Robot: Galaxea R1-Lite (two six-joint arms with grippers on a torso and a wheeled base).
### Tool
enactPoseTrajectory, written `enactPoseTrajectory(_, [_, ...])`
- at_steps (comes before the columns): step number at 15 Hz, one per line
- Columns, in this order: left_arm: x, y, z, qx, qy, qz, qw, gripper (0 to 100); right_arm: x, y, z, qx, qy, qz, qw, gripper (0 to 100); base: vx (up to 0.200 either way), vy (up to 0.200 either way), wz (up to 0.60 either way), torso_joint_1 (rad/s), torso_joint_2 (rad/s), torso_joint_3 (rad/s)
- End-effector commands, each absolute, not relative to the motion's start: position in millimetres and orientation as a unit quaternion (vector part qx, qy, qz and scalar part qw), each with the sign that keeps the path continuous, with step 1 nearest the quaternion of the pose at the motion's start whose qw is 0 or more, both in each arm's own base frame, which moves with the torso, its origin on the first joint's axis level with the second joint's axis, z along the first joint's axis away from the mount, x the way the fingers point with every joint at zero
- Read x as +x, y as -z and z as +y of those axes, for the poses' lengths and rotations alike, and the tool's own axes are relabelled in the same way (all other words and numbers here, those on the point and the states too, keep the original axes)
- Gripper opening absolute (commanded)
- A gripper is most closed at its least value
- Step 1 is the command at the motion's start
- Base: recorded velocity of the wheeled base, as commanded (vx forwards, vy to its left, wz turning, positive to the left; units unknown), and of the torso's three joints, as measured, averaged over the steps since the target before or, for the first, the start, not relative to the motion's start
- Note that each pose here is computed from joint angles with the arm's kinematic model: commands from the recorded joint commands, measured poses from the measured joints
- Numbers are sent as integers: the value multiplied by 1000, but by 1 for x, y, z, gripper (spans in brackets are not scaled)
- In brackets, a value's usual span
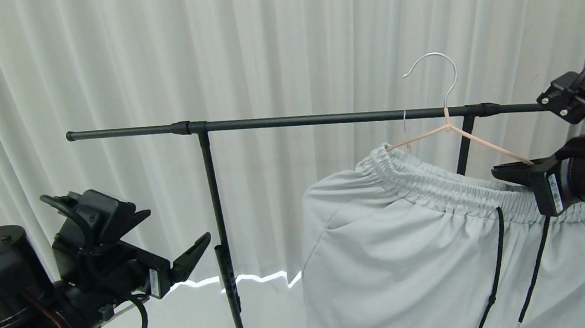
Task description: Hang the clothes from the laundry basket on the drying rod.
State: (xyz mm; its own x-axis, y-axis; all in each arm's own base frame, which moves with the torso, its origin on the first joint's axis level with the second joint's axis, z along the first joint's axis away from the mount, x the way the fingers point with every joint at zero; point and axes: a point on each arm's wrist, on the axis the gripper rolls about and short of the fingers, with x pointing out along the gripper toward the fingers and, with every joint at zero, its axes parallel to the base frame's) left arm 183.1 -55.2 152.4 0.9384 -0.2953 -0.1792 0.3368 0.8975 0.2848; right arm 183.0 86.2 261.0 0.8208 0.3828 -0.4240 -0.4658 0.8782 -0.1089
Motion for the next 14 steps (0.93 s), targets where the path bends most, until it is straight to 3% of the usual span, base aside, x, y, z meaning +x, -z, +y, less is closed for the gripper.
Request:
enactPoseTrajectory(1, [185,-150,-55,157,161,72,972,100,181,-256,84,-98,-216,208,949,0,0,0,0,0,0,0])
enactPoseTrajectory(6, [168,-140,-40,156,135,89,974,100,182,-240,81,-87,-138,250,954,0,0,0,0,0,0,0])
enactPoseTrajectory(10, [165,-144,-22,79,77,88,990,100,182,-230,80,-52,-96,296,949,0,0,0,0,0,0,0])
enactPoseTrajectory(14, [165,-141,-12,74,49,96,991,100,188,-226,91,-34,-100,302,948,0,0,0,0,0,0,0])
